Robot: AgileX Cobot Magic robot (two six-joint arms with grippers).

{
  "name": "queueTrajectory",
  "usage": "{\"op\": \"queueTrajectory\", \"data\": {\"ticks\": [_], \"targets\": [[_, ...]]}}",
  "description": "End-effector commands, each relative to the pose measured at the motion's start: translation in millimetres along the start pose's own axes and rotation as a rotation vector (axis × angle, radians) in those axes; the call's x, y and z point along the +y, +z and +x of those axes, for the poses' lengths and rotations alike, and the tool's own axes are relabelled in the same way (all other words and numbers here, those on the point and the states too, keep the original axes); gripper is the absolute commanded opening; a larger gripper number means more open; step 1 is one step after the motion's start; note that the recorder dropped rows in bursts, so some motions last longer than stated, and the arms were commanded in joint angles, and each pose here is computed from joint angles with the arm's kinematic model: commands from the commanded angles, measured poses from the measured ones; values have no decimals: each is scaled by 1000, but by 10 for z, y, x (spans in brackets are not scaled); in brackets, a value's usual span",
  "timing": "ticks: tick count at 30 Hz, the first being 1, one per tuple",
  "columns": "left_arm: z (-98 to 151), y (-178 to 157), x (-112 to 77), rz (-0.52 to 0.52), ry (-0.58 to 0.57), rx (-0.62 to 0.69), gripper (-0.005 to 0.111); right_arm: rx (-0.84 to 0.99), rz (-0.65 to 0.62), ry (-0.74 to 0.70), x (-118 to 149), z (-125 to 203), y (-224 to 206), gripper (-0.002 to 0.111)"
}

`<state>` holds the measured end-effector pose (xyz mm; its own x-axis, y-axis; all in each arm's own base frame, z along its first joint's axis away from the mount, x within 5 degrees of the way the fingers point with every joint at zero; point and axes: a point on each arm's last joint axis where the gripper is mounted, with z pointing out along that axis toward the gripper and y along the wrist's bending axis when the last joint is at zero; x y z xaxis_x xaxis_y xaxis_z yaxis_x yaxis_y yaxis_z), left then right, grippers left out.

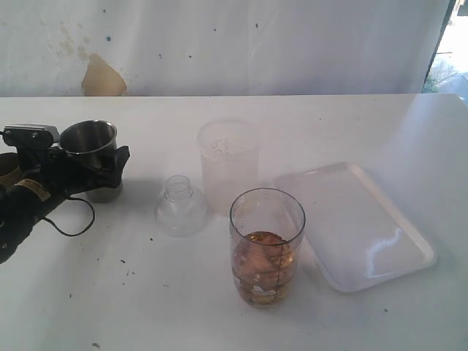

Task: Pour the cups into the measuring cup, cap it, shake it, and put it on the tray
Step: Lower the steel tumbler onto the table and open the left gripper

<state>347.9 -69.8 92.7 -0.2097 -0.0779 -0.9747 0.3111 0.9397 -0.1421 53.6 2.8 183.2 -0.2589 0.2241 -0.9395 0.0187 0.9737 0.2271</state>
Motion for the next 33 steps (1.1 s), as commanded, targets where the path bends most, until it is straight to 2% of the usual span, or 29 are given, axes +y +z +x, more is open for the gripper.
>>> {"op": "queueTrajectory", "data": {"ticks": [1, 8, 23, 29, 33], "targets": [[-66, 5, 17, -16, -9, -37, 105, -5, 9, -3, -9, 9, 1, 0], [-83, -8, 1, -4, -6, -39, 105, -5, 9, -3, -9, 9, 1, 0], [-536, -213, -101, 20, 49, -151, 105, -5, 9, -3, -9, 9, 1, 0], [-830, -306, -151, 25, 67, -227, 105, -5, 9, -3, -9, 9, 1, 0], [-1066, -424, -188, 10, 48, -198, 105, -5, 9, -3, -9, 9, 1, 0]]}}
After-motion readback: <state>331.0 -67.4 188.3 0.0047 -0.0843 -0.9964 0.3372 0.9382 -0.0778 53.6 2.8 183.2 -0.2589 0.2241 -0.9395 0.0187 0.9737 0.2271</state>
